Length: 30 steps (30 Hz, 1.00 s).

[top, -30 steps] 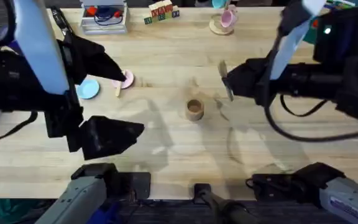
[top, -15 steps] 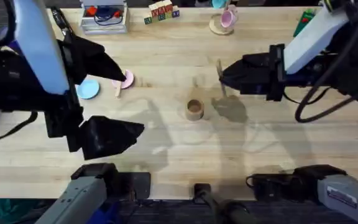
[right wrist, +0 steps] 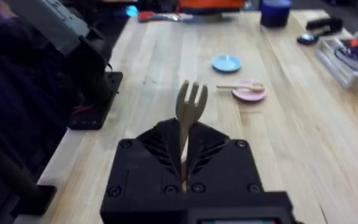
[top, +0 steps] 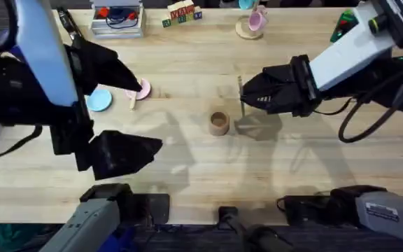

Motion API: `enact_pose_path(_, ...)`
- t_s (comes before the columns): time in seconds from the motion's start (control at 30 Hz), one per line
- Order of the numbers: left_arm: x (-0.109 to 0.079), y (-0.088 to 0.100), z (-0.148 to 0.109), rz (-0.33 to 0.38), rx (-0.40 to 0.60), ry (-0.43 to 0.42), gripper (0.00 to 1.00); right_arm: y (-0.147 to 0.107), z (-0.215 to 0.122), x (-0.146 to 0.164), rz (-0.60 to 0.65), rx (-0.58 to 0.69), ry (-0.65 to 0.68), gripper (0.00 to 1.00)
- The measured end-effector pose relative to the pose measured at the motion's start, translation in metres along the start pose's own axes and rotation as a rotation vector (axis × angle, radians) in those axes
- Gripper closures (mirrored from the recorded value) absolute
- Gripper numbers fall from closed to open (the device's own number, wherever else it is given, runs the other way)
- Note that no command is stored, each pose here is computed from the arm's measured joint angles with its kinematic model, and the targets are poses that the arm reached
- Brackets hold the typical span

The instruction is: Pick up a utensil and set it on the pink plate, then put the other utensil in the container.

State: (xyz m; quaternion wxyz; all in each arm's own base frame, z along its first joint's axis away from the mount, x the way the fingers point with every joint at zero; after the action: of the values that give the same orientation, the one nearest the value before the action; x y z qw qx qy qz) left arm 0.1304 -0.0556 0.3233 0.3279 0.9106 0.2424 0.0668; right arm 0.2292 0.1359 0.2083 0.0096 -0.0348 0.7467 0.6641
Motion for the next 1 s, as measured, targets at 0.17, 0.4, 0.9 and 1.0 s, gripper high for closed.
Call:
enact_pose_path(0.17, 0.000, 0.000, 0.000, 0.000, 0.000, 0.000, 0.009, -0.006, 0.005, 0.000, -0.026, -0.033, 0.035, 0.970)
enact_pose_path(0.4, 0.000, 0.000, 0.000, 0.000, 0.000, 0.000, 0.008, -0.017, 0.022, 0.001, -0.113, -0.040, 0.100, 0.970)
enact_pose_path(0.9, 0.000, 0.000, 0.000, 0.000, 0.000, 0.000, 0.008, -0.036, 0.032, -0.016, -0.229, -0.052, 0.109, 0.969)
enact_pose_path(1.0, -0.001, -0.001, 0.000, -0.004, 0.003, -0.005, 0.008, -0.039, 0.036, -0.015, -0.221, -0.053, 0.122, 0.970)
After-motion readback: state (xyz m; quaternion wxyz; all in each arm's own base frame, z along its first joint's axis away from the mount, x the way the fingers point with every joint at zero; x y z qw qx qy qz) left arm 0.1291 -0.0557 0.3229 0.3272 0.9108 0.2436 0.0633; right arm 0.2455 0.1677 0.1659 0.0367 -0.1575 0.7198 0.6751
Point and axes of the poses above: each hand's point on the last joint's axis, 136 mm out from that joint toward the fingers, its own z axis out along the fingers, its own x axis along the line the jaws close on, y = z × x, the point moved 6 cm from there along -z, back along the fingers, and after that the axes turned 4 degrees about -z, right-handed, at the moved point
